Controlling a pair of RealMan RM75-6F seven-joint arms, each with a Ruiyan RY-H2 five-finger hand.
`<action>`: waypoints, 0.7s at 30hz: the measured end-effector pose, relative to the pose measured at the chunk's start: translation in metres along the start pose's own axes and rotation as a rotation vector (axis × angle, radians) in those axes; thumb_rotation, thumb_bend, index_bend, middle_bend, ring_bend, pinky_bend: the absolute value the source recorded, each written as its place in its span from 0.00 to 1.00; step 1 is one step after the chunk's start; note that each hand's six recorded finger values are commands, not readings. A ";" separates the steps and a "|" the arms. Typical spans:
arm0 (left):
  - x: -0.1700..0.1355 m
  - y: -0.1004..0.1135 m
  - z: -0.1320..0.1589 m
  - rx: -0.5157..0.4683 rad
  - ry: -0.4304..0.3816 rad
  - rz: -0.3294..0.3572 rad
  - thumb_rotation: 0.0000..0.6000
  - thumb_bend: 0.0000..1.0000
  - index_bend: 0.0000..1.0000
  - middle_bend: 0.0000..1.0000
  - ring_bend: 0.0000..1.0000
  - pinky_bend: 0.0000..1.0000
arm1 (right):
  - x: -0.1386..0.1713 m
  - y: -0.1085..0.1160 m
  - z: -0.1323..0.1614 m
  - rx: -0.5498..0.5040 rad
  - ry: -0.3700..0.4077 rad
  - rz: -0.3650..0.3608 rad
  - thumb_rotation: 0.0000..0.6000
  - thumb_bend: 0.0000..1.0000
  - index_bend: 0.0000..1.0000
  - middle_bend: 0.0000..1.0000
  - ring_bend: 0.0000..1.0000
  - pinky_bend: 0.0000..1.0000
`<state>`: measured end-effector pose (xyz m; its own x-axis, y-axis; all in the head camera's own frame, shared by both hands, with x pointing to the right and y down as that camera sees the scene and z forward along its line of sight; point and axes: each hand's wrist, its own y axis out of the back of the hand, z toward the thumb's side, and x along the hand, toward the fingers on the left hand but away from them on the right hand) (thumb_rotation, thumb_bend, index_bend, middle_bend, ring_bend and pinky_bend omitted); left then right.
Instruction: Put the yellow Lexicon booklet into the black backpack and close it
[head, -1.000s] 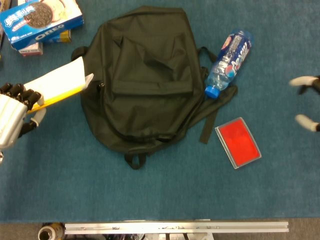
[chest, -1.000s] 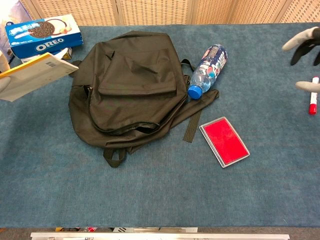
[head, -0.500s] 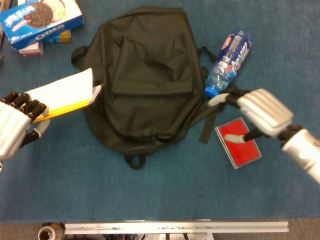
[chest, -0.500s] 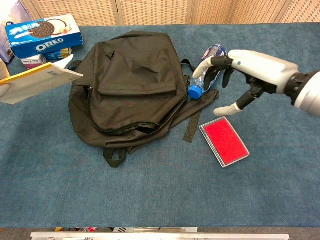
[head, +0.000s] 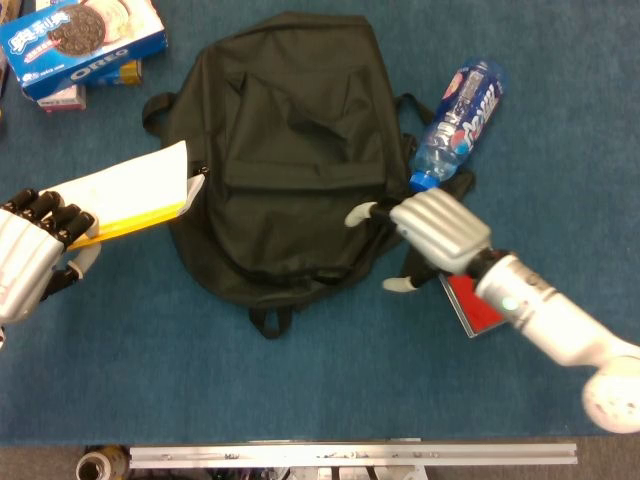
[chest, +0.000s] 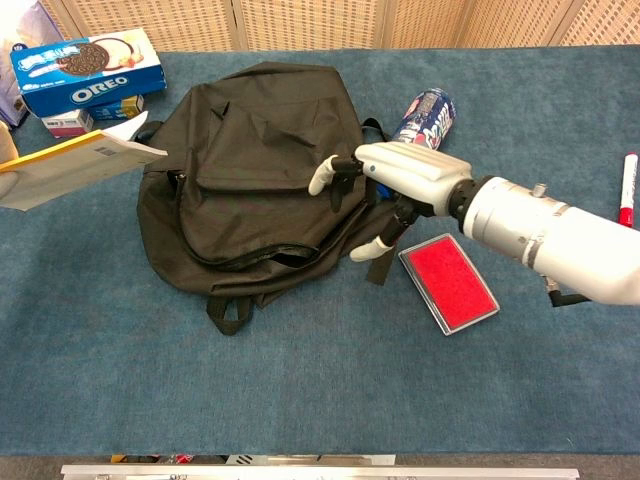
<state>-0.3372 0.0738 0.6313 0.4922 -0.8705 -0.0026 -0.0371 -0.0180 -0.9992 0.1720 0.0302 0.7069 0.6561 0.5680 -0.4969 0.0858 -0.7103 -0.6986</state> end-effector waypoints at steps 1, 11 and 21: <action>0.000 0.000 0.000 0.001 0.000 -0.001 1.00 0.36 0.77 0.67 0.52 0.57 | -0.004 -0.002 0.003 0.003 0.004 0.000 1.00 0.03 0.30 0.44 0.30 0.41; -0.001 -0.002 -0.005 -0.001 0.005 -0.005 1.00 0.36 0.77 0.67 0.52 0.57 | -0.042 -0.022 0.021 0.050 0.011 0.000 1.00 0.03 0.32 0.44 0.30 0.41; 0.000 -0.003 -0.008 -0.003 0.010 -0.004 1.00 0.36 0.77 0.67 0.52 0.57 | -0.062 -0.036 0.028 0.062 0.005 0.009 1.00 0.10 0.33 0.44 0.30 0.41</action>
<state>-0.3439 0.0703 0.6344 0.4841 -0.8750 0.0015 -0.0382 -0.0229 -0.9990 0.1074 0.0323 0.7481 0.6606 0.5591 -0.5011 0.0329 -0.6883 -0.7247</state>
